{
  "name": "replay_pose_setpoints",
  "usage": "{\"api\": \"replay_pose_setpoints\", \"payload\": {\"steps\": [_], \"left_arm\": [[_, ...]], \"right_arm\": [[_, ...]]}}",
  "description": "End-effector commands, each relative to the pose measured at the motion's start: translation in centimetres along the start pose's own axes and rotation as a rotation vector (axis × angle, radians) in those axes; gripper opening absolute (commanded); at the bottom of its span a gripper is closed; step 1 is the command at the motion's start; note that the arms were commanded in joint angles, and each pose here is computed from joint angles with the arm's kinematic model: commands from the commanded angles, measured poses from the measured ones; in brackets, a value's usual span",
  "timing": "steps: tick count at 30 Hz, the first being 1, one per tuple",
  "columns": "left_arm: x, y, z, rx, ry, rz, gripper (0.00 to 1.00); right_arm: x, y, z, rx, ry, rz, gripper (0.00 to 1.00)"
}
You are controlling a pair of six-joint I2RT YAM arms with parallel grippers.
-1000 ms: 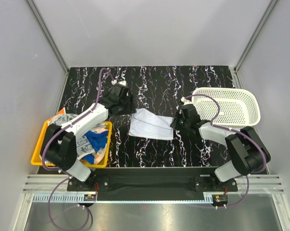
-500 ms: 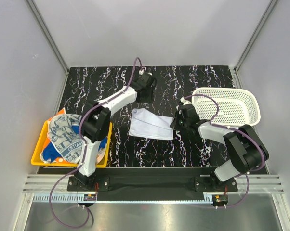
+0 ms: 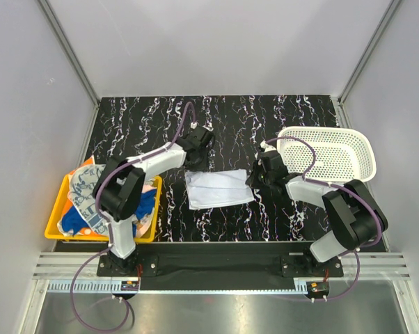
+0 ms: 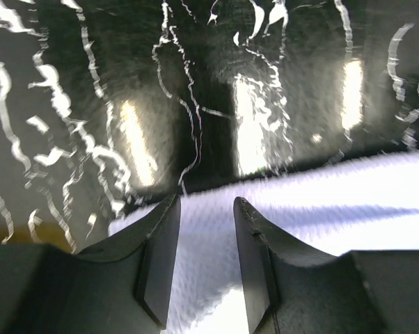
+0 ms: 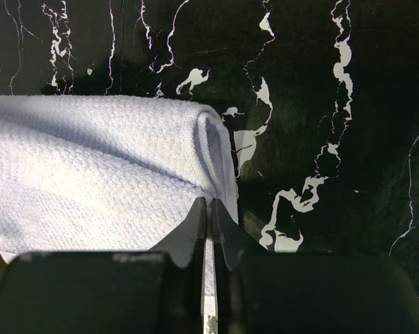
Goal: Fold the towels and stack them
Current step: Fold the towel
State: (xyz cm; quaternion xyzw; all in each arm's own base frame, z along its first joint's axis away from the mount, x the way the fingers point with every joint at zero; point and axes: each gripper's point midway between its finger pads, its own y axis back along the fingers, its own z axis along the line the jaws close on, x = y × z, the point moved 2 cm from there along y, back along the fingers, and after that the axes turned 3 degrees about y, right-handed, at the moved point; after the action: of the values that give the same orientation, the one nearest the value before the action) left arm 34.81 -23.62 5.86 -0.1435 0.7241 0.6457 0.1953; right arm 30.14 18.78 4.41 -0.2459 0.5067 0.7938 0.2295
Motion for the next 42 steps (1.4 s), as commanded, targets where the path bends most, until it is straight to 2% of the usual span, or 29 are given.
{"api": "replay_pose_setpoints", "payload": {"steps": [1,6,12,19,31,34,42], "left_arm": [[-2.8,2.7,-0.5,0.043,0.034,-0.152,0.41],[-2.1,3.8,-0.2,0.073,0.027,-0.17,0.43],[0.1,3.0,-1.0,0.134,-0.003,-0.105,0.43],[1.2,3.5,-1.5,0.187,-0.007,-0.093,0.43],[6.0,3.1,1.0,0.104,-0.065,-0.054,0.43],[6.6,3.0,1.3,0.101,-0.068,-0.053,0.43],[6.7,2.8,1.7,0.076,-0.094,-0.061,0.44]], "right_arm": [[-1.6,-0.4,0.8,-0.002,0.013,-0.052,0.0],[-1.6,-0.4,0.8,-0.002,0.011,-0.05,0.0],[-1.5,-0.5,0.7,0.001,0.007,-0.048,0.0],[-1.4,-0.6,0.8,-0.004,0.006,-0.044,0.0],[-2.1,0.2,1.2,-0.01,-0.001,-0.063,0.0],[-2.3,0.6,1.2,-0.013,-0.003,-0.074,0.06],[-4.3,3.8,2.3,-0.036,-0.01,-0.133,0.39]]}}
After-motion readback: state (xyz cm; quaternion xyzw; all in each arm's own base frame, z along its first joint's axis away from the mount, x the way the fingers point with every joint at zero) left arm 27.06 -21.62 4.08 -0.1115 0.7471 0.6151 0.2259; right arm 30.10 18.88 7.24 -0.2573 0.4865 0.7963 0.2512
